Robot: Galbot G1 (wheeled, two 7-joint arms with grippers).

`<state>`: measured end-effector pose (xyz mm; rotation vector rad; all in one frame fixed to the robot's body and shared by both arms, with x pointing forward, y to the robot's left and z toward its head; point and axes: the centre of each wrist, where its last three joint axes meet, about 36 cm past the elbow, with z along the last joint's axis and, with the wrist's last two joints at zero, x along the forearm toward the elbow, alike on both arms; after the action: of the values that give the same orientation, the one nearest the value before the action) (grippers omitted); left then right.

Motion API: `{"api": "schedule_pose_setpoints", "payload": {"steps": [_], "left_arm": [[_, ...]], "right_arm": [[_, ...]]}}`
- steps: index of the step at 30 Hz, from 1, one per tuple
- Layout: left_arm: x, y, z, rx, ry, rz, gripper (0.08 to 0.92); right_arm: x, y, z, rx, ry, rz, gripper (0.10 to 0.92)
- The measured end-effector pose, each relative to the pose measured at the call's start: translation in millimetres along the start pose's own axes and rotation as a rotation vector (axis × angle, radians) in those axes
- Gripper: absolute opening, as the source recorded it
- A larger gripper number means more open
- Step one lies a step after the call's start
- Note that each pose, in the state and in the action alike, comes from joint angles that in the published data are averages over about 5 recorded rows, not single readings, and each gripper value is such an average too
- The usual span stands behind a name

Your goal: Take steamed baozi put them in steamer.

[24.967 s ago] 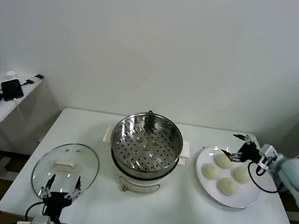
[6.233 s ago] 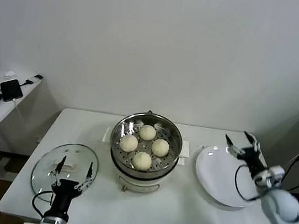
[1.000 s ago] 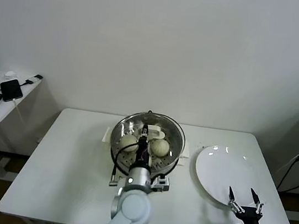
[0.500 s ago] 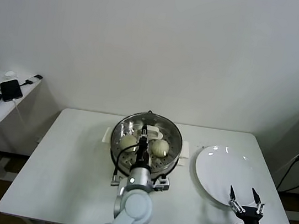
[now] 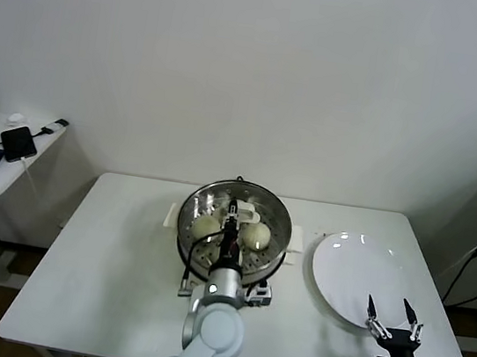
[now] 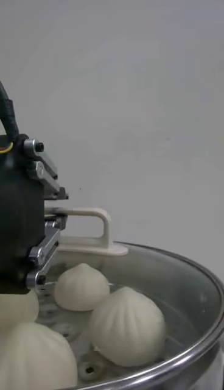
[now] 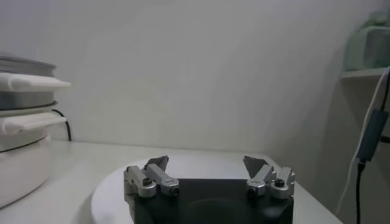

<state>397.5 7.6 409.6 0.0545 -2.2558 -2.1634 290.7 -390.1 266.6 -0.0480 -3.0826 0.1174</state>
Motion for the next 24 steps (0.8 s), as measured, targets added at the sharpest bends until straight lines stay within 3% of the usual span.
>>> {"api": "schedule_pose_setpoints", "payload": {"steps": [9, 17, 24], "left_arm": [[10, 18, 7, 0.079, -0.049, 0.026, 0.535], [29, 34, 35, 0.178, -0.117, 0.038, 0.765], [34, 52, 79, 0.395, -0.195, 0.011, 0.822]], "right_arm": [[0, 1, -2, 0.009, 0.002, -0.024, 0.823], [2, 7, 1, 0.008, 0.019, -0.051, 0.823], [5, 14, -2, -0.010, 0.013, -0.064, 0.823]]}}
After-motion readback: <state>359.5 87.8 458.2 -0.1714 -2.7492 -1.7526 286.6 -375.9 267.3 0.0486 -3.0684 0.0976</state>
